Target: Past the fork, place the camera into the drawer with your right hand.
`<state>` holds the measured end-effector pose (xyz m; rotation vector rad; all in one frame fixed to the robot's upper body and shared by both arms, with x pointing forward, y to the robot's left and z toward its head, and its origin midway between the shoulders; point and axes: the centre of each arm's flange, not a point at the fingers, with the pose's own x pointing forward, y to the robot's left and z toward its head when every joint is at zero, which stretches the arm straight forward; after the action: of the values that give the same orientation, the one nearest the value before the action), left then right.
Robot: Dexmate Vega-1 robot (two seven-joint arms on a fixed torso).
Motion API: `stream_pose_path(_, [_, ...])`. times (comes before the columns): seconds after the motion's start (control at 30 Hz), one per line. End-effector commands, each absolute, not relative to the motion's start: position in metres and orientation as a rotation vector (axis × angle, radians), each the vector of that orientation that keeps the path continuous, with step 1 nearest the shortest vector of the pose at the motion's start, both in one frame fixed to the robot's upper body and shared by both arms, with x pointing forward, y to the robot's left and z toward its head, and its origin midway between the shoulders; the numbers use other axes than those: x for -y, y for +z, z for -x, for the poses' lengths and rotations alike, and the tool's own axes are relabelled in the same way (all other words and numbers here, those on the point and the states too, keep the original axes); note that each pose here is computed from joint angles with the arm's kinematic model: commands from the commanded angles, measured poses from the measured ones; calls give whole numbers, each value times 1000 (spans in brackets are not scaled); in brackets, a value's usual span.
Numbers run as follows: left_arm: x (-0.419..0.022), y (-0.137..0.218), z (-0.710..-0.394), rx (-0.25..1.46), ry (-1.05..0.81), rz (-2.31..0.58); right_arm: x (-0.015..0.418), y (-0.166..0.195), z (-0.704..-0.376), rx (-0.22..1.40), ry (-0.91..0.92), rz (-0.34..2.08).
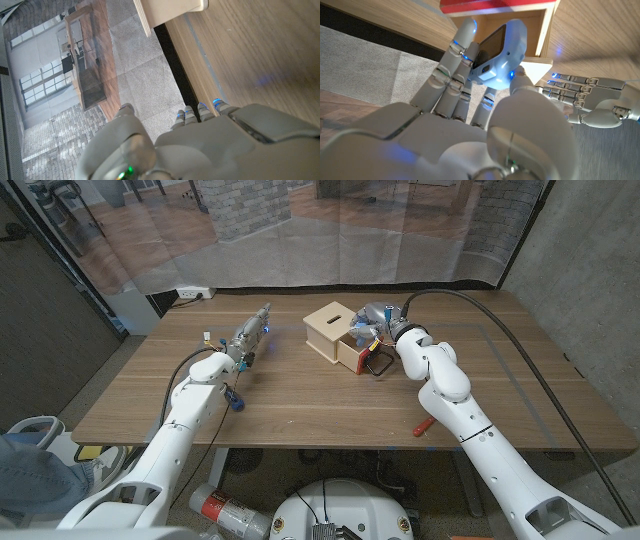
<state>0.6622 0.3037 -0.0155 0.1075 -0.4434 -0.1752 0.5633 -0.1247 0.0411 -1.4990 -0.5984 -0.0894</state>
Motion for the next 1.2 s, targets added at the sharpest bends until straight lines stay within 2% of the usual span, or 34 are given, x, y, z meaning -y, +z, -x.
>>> stream_pose_path(0.03, [-301, -17, -664, 435, -181, -110, 123, 37, -565, 570, -79, 1501])
stream_pose_path(1.2, [-298, -26, -669, 415, -182, -105, 122, 40, -566, 594, -90, 1510])
